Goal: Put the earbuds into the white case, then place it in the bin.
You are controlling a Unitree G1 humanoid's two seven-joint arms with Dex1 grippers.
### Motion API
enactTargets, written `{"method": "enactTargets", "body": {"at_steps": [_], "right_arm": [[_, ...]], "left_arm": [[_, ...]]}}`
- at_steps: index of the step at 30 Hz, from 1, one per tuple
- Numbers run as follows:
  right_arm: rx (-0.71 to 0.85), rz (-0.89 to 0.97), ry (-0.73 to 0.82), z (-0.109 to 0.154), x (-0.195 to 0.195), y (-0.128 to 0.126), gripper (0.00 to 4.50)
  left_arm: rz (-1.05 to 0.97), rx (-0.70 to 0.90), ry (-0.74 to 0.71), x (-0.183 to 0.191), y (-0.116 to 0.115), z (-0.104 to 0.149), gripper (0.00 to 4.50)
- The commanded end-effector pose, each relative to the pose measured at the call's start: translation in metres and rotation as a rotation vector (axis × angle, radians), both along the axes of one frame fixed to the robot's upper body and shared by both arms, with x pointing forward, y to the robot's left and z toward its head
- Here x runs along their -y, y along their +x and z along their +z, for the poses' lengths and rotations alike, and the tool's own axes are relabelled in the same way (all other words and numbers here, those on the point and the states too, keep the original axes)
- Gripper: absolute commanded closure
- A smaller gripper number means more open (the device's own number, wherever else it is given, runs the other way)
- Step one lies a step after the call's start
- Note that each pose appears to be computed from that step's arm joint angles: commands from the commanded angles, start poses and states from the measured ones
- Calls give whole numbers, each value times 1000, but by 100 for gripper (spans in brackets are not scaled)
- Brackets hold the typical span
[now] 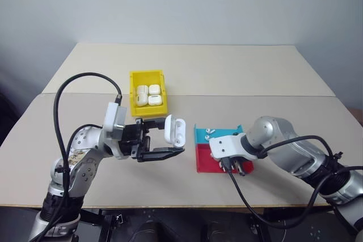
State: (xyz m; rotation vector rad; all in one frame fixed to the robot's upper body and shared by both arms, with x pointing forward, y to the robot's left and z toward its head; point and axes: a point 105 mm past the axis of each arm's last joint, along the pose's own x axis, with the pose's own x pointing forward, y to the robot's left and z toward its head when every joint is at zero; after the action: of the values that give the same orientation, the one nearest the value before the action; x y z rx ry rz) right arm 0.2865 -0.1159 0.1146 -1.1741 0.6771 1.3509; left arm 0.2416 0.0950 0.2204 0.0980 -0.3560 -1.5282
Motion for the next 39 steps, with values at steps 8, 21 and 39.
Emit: {"method": "enactTargets", "body": {"at_steps": [8, 21, 39], "right_arm": [[-43, -203, 373, 69, 14, -9, 387], [-36, -117, 1508, 193, -24, -35, 387], [5, -162, 1396, 164, -58, -35, 387]], "left_arm": [[-44, 24, -24, 0, -6, 12, 172], [-53, -23, 21, 14, 19, 21, 172], [-59, -44, -6, 18, 20, 28, 172]]}}
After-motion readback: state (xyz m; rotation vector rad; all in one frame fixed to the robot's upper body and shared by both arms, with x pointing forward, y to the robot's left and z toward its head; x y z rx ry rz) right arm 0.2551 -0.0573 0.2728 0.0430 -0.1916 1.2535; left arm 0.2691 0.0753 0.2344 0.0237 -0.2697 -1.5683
